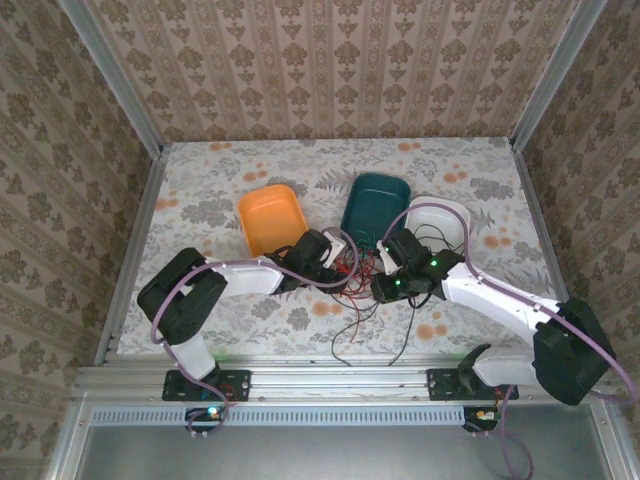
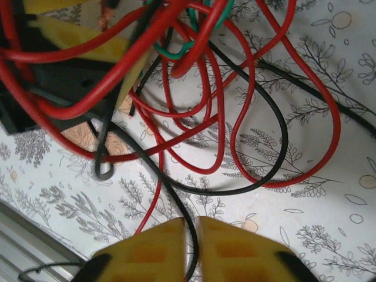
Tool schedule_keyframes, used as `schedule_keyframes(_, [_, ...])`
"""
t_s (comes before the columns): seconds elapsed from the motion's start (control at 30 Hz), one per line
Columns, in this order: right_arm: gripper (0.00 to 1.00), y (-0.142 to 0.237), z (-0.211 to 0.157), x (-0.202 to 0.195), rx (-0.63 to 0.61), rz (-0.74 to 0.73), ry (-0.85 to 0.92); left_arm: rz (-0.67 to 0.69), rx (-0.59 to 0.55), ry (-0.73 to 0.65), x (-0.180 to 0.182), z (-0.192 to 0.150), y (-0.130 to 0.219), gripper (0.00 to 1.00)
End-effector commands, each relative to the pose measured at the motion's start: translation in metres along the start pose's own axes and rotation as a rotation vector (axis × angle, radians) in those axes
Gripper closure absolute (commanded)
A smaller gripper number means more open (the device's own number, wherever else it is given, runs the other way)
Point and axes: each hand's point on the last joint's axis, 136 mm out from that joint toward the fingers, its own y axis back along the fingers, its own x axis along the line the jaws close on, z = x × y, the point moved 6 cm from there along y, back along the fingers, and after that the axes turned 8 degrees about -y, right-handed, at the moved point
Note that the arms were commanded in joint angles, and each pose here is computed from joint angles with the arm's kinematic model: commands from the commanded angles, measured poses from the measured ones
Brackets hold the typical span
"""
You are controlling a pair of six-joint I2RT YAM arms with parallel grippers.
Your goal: Untangle the cables
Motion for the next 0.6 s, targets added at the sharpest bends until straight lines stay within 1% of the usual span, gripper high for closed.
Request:
schedule_keyframes(0.0, [1.0,0.006,0.011,0.005,-0.06,0.013,0.037,0.001,-0.008,0.004,0.0,0.0,0.007,0.28])
schedule_keyframes(0.13, [1.0,0.039,0.025,0.006,-0.178,-0.028,0.061,0.003,0.01,0.007,0.001,-0.004,0.005,0.06])
schedule_keyframes(0.2, [1.0,0.066,0.035,0.007,-0.258,-0.067,0.068,0.005,0.026,0.01,0.002,-0.008,0.003,0.01])
schedule_keyframes(0.4, [1.0,0.143,0.064,0.013,-0.498,-0.19,0.129,0.0,0.055,0.005,0.003,-0.014,-0.002,0.01])
schedule_keyframes(0.57, [1.0,0.198,0.08,0.021,-0.679,-0.239,0.153,-0.002,0.075,0.003,0.003,-0.018,-0.006,0.02])
